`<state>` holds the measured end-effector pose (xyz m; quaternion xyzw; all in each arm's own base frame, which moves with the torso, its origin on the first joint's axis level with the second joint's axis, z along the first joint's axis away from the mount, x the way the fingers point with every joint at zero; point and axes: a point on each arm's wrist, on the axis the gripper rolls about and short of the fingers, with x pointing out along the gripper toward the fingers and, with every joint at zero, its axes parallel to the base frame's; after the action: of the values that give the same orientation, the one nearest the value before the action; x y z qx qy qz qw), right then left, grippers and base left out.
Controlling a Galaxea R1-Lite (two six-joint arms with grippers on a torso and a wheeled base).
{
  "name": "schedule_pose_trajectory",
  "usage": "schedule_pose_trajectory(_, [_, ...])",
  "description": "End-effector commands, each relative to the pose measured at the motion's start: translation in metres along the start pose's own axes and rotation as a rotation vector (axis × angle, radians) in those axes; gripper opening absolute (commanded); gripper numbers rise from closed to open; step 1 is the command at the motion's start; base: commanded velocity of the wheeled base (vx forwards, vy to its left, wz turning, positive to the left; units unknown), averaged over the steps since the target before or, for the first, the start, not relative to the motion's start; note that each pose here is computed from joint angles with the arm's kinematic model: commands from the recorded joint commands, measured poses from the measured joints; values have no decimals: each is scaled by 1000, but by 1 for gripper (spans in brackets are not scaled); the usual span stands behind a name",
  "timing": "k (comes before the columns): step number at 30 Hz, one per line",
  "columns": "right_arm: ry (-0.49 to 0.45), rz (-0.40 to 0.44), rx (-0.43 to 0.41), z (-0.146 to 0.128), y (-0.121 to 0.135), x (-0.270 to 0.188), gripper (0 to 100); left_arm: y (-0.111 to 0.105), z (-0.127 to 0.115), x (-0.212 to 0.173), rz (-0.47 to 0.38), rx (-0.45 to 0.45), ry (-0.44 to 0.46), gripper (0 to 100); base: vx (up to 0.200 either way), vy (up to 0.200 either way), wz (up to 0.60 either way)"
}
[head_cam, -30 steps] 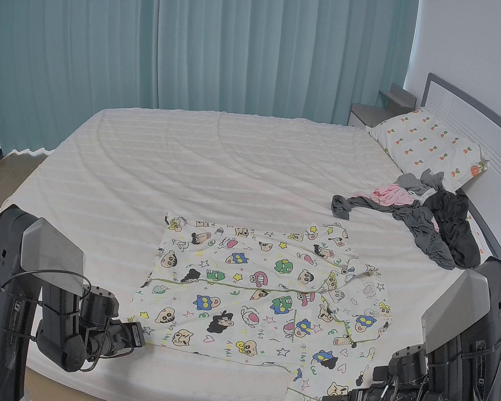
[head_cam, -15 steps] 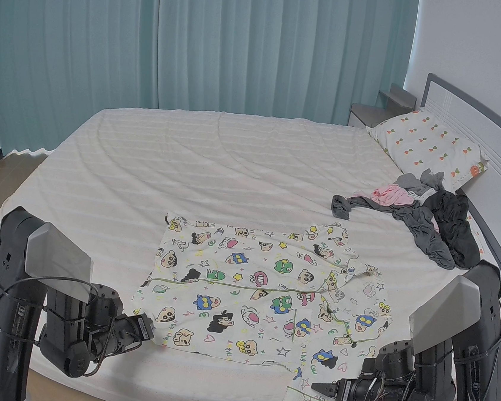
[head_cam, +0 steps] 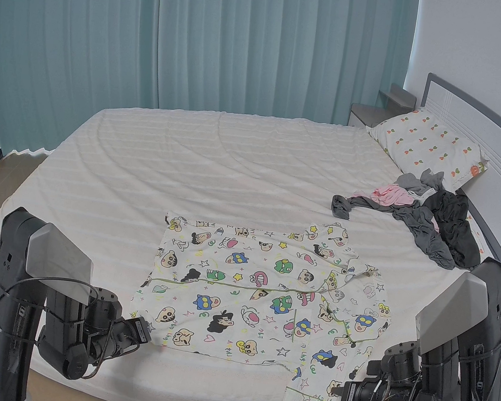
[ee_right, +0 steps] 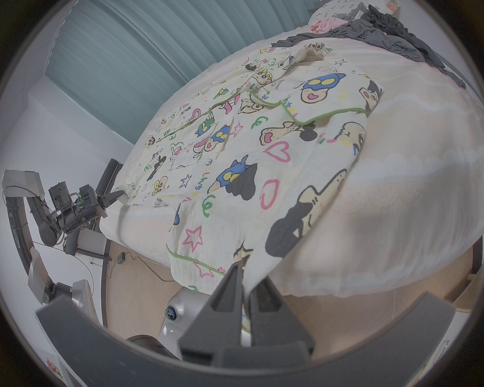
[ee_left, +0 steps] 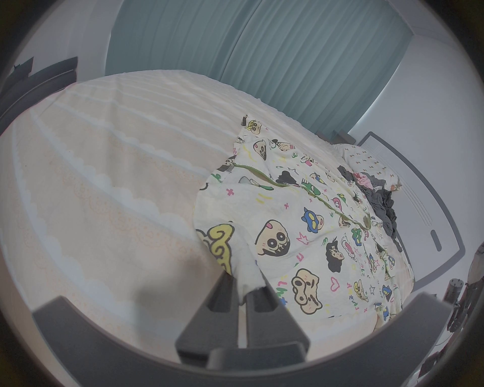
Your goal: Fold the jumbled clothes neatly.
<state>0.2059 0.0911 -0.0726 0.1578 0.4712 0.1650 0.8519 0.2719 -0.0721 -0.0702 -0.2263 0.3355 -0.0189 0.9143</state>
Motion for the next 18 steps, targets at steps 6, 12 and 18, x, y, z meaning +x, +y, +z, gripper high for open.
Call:
schedule_pose_trajectory(6, [40, 63, 4, -3, 2, -18, 0, 3, -6, -12, 19, 10, 30, 0, 0, 0, 0])
schedule_pose_trajectory(12, [50, 48, 15, -5, -2, -21, 0, 5, -6, -21, 27, 5, 42, 0, 0, 0, 0])
schedule_pose_trajectory(18, [39, 47, 22, -3, -4, -18, 0, 8, 0, -18, 38, -13, 11, 0, 0, 0, 0])
